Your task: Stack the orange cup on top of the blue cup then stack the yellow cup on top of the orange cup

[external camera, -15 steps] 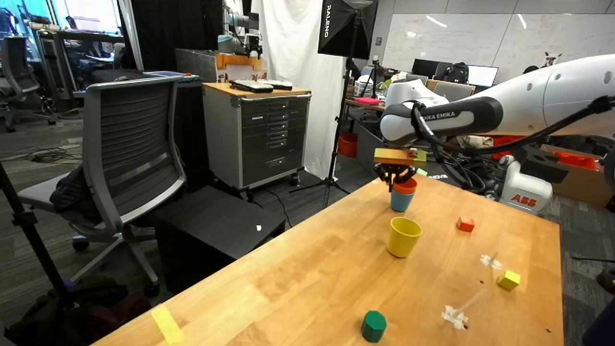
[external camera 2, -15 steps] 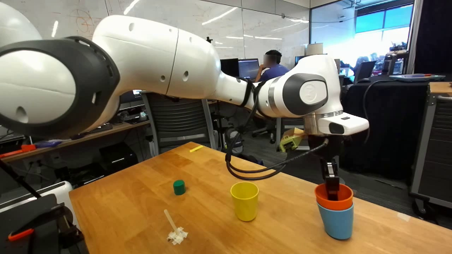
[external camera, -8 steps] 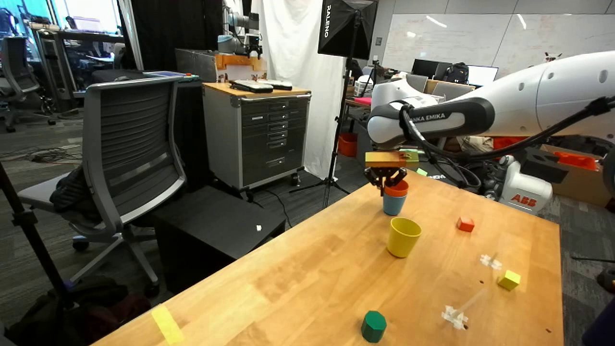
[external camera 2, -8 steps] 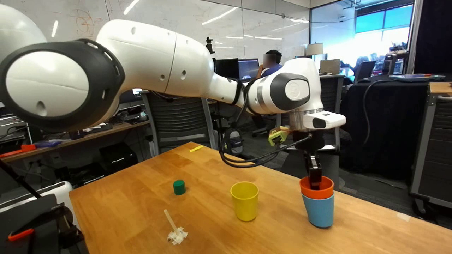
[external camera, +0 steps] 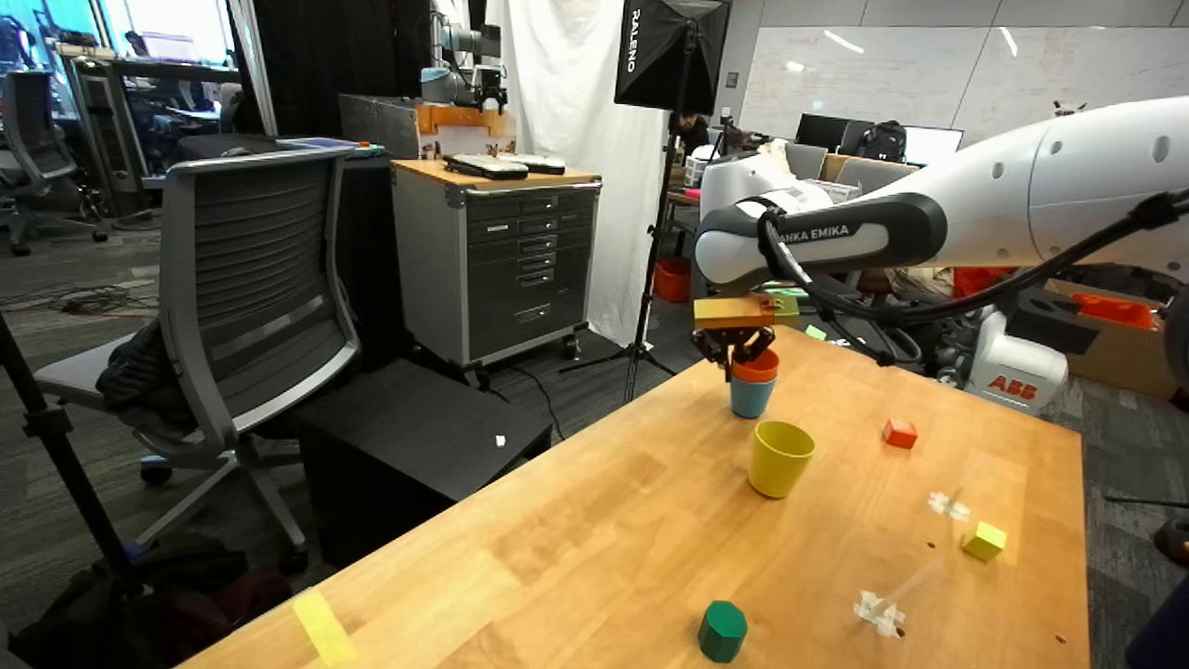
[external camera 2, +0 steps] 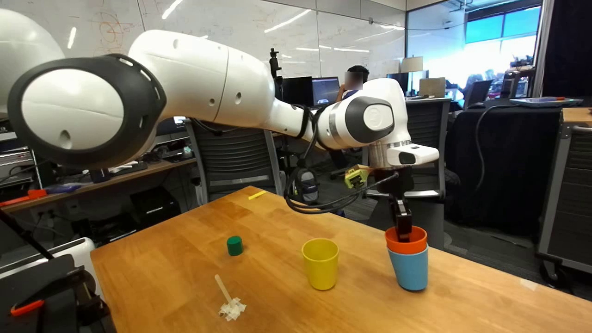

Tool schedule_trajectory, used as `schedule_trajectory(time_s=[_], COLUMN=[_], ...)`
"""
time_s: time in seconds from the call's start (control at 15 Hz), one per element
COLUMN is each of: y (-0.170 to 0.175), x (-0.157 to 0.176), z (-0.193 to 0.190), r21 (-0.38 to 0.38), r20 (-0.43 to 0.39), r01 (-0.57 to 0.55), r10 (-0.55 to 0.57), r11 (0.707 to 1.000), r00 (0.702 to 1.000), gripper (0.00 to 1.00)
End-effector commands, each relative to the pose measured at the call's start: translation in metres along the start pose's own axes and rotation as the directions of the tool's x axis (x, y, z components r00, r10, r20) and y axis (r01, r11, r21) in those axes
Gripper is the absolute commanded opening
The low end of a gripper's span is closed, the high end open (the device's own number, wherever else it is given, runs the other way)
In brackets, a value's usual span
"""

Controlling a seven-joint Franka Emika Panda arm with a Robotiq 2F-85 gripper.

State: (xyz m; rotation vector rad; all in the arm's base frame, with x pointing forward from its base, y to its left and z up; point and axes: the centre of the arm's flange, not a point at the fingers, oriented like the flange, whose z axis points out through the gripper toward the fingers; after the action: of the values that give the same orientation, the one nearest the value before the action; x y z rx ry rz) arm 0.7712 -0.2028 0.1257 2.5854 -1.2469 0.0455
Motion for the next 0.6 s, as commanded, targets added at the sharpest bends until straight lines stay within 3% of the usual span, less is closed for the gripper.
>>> schedule_trajectory(time_s=[0.0, 0.53], y=[0.022, 0.026], x=[-0.031, -0.033], z=[0.008, 0.022], r21=[-0.014, -0.03], r20=[0.02, 0.04], r01=[0.005, 0.002], r10=[-0.005, -0.001], r11=[1.0, 1.0], r00=[1.0, 0.999], gripper=[0.4, 0.99])
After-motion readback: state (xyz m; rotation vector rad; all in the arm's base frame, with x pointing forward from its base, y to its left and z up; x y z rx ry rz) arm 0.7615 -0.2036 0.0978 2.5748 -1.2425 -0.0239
